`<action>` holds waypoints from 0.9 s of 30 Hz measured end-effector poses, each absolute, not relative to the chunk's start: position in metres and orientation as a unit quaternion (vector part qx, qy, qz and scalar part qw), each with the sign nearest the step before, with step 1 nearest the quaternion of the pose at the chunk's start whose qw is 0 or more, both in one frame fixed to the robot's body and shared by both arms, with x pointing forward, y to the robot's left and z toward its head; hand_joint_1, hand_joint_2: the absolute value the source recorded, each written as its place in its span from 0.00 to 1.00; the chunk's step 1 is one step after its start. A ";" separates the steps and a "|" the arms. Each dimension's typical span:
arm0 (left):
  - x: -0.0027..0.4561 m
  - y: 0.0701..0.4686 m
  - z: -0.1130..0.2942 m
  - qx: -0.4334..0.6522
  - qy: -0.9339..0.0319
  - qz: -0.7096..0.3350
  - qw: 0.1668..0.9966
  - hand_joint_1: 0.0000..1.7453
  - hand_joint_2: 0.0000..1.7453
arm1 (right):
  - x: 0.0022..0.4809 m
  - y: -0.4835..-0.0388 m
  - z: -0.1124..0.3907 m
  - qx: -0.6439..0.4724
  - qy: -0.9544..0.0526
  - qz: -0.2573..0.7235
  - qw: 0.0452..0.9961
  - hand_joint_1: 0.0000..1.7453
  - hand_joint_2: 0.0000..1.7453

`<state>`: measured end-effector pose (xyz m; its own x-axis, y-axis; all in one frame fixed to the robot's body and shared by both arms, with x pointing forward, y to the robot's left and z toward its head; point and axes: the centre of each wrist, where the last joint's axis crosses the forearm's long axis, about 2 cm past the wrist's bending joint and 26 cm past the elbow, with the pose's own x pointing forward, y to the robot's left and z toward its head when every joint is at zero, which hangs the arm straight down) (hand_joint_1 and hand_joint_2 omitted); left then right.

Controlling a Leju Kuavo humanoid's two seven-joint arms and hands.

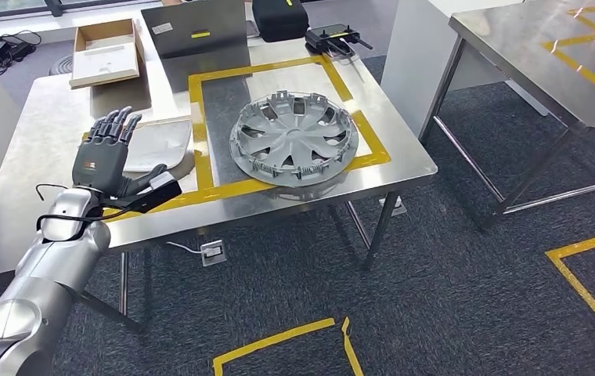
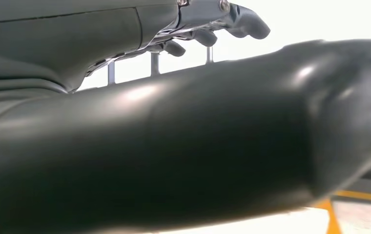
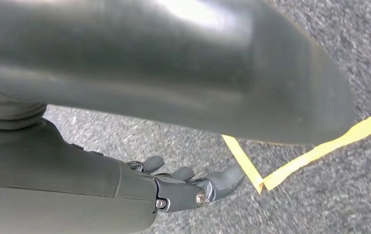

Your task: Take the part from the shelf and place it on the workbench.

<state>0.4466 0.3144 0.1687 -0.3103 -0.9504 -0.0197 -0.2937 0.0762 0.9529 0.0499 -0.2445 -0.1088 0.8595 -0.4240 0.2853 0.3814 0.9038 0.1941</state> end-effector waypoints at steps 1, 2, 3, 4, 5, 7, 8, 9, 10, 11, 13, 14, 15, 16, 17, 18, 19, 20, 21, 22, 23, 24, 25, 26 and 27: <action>0.447 0.314 0.169 0.478 -0.650 -0.482 0.340 0.00 0.00 | 0.050 -0.245 -0.109 0.066 -0.162 -0.209 0.962 0.00 0.00; 0.447 0.313 0.169 0.478 -0.651 -0.482 0.340 0.00 0.00 | 0.049 -0.245 -0.109 0.065 -0.161 -0.209 0.962 0.00 0.00; 0.447 0.312 0.170 0.477 -0.652 -0.482 0.340 0.00 0.00 | 0.049 -0.245 -0.109 0.065 -0.161 -0.209 0.962 0.00 0.00; 0.447 0.311 0.170 0.477 -0.652 -0.482 0.340 0.00 0.00 | 0.049 -0.245 -0.109 0.065 -0.161 -0.209 0.962 0.00 0.00; 0.447 0.311 0.169 0.477 -0.652 -0.482 0.340 0.00 0.00 | 0.049 -0.244 -0.109 0.066 -0.161 -0.209 0.962 0.00 0.00; 0.446 0.311 0.167 0.476 -0.651 -0.483 0.342 0.00 0.00 | 0.049 -0.245 -0.109 0.066 -0.161 -0.209 0.962 0.00 0.00; 0.446 0.311 0.166 0.475 -0.651 -0.483 0.342 0.00 0.00 | 0.050 -0.245 -0.109 0.065 -0.161 -0.209 0.962 0.00 0.00; 0.445 0.311 0.166 0.475 -0.650 -0.484 0.343 0.00 0.00 | 0.050 -0.245 -0.109 0.065 -0.161 -0.209 0.962 0.00 0.00; 0.445 0.312 0.166 0.475 -0.650 -0.484 0.343 0.00 0.00 | 0.050 -0.245 -0.109 0.065 -0.162 -0.209 0.962 0.00 0.00; 0.445 0.312 0.166 0.475 -0.651 -0.483 0.342 0.00 0.00 | 0.051 -0.245 -0.109 0.065 -0.163 -0.209 0.962 0.00 0.00; 0.446 0.312 0.167 0.476 -0.651 -0.483 0.341 0.00 0.00 | 0.052 -0.246 -0.109 0.065 -0.164 -0.209 0.962 0.00 0.00; 0.446 0.312 0.167 0.476 -0.651 -0.483 0.341 0.00 0.00 | 0.052 -0.246 -0.109 0.065 -0.165 -0.209 0.962 0.00 0.00; 0.446 0.312 0.167 0.476 -0.651 -0.483 0.341 0.00 0.00 | 0.051 -0.246 -0.109 0.065 -0.164 -0.209 0.962 0.00 0.00; 0.446 0.312 0.167 0.476 -0.651 -0.483 0.342 0.00 0.00 | 0.052 -0.245 -0.109 0.065 -0.164 -0.209 0.962 0.00 0.00; 0.446 0.313 0.167 0.477 -0.650 -0.483 0.342 0.00 0.00 | 0.052 -0.245 -0.109 0.065 -0.164 -0.209 0.962 0.00 0.00; 0.446 0.314 0.167 0.477 -0.650 -0.483 0.342 0.00 0.00 | 0.052 -0.245 -0.108 0.066 -0.164 -0.209 0.962 0.00 0.00; 0.446 0.314 0.167 0.477 -0.649 -0.484 0.342 0.00 0.00 | 0.052 -0.245 -0.108 0.066 -0.165 -0.209 0.962 0.00 0.00; 0.445 0.315 0.167 0.478 -0.648 -0.484 0.343 0.00 0.00 | 0.052 -0.245 -0.108 0.066 -0.164 -0.209 0.962 0.00 0.00; 0.445 0.315 0.166 0.478 -0.648 -0.484 0.343 0.00 0.00 | 0.052 -0.245 -0.109 0.066 -0.164 -0.209 0.962 0.00 0.00; 0.445 0.316 0.165 0.477 -0.647 -0.485 0.344 0.00 0.00 | 0.052 -0.245 -0.109 0.066 -0.163 -0.209 0.962 0.00 0.00; 0.444 0.316 0.164 0.477 -0.647 -0.485 0.345 0.00 0.00 | 0.051 -0.245 -0.109 0.066 -0.163 -0.209 0.962 0.00 0.00; 0.444 0.316 0.164 0.477 -0.647 -0.485 0.345 0.00 0.00 | 0.051 -0.244 -0.109 0.066 -0.163 -0.209 0.962 0.00 0.00; 0.444 0.315 0.164 0.477 -0.647 -0.485 0.345 0.00 0.00 | 0.051 -0.244 -0.109 0.066 -0.163 -0.209 0.962 0.00 0.00; 0.445 0.315 0.165 0.477 -0.647 -0.485 0.344 0.00 0.00 | 0.051 -0.244 -0.109 0.066 -0.163 -0.209 0.962 0.00 0.00; 0.445 0.315 0.166 0.477 -0.648 -0.484 0.343 0.00 0.00 | 0.051 -0.244 -0.109 0.066 -0.163 -0.209 0.962 0.00 0.00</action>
